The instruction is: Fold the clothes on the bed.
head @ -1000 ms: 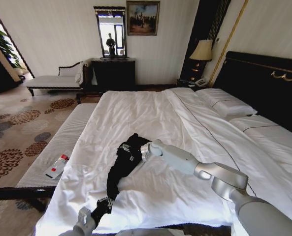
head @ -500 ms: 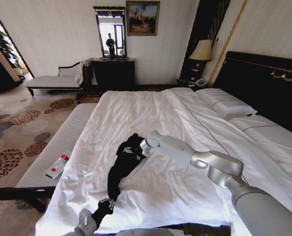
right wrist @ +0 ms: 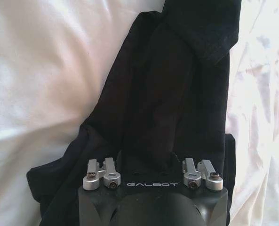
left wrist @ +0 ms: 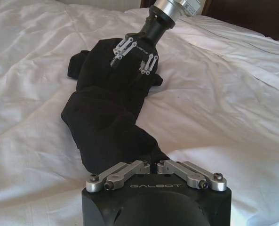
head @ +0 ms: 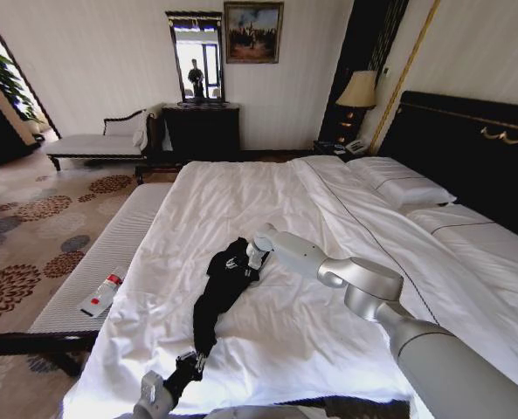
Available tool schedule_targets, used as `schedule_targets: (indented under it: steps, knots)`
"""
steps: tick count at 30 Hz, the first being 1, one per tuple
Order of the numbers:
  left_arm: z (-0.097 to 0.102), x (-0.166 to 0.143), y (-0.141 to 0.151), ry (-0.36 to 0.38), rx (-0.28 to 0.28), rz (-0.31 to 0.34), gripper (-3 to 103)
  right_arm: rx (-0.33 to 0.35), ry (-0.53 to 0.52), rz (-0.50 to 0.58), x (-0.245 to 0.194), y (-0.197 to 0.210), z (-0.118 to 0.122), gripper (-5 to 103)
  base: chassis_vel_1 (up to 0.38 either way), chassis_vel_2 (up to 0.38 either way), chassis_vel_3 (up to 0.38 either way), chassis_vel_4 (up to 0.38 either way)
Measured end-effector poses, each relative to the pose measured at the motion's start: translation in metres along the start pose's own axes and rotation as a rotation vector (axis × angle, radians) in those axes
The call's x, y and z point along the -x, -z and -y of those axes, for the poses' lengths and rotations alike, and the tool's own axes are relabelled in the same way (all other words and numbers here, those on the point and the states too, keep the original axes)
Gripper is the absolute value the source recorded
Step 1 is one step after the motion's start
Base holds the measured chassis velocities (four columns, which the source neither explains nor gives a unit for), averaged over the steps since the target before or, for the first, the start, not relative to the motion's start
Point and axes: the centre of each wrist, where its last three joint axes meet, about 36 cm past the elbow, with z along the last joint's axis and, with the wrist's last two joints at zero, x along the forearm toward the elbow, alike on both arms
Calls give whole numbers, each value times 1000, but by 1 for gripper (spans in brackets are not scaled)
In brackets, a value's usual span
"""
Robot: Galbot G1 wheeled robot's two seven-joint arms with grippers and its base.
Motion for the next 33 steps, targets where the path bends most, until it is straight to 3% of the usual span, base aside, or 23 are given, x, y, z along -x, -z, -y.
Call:
schedule_targets:
  steps: [1, 5, 7, 9, 10, 13, 15, 17, 26, 30, 32, 33]
  knots:
    - [0, 0, 0, 0, 0, 0, 2, 0, 0, 0, 0, 0, 0, 59, 0, 0, 0, 0]
    - [0, 1, 1, -1, 0, 3, 2, -5, -8, 5, -2, 2, -1, 37, 0, 0, 0, 0]
    - [-1, 1, 1, -1, 0, 3, 2, -4, -9, 6, -2, 2, -1, 37, 0, 0, 0, 0]
    - [-1, 2, 1, -3, 1, 6, 2, -2, -13, 7, -3, 2, -2, 27, 0, 0, 0, 0]
    - [-1, 2, 1, -3, 1, 6, 2, -2, -13, 7, -3, 2, -2, 27, 0, 0, 0, 0]
    - [0, 2, 2, -4, 0, 6, 2, -5, -27, 15, -5, 4, -3, 10, 0, 0, 0, 0]
    - [0, 2, 2, -4, 0, 6, 2, -5, -31, 17, -6, 5, -3, 10, 0, 0, 0, 0]
    - [0, 2, 1, -3, -1, 5, 2, -6, -47, 26, -9, 6, -3, 3, 0, 0, 0, 0]
    - [-5, 1, 3, 12, 5, 12, 2, 35, -162, 48, -33, 8, -6, 3, 0, 0, 0, 0]
    - [-14, 2, 17, 35, -4, 53, 2, 151, -287, 36, -66, 1, -28, 3, 0, 0, 0, 0]
    - [-16, 2, 22, 39, -6, 67, 2, 177, -311, 31, -73, 0, -33, 3, 0, 0, 0, 0]
    - [-21, 5, 40, 52, -9, 109, 2, 263, -385, -2, -99, -7, -56, 3, 0, 0, 0, 0]
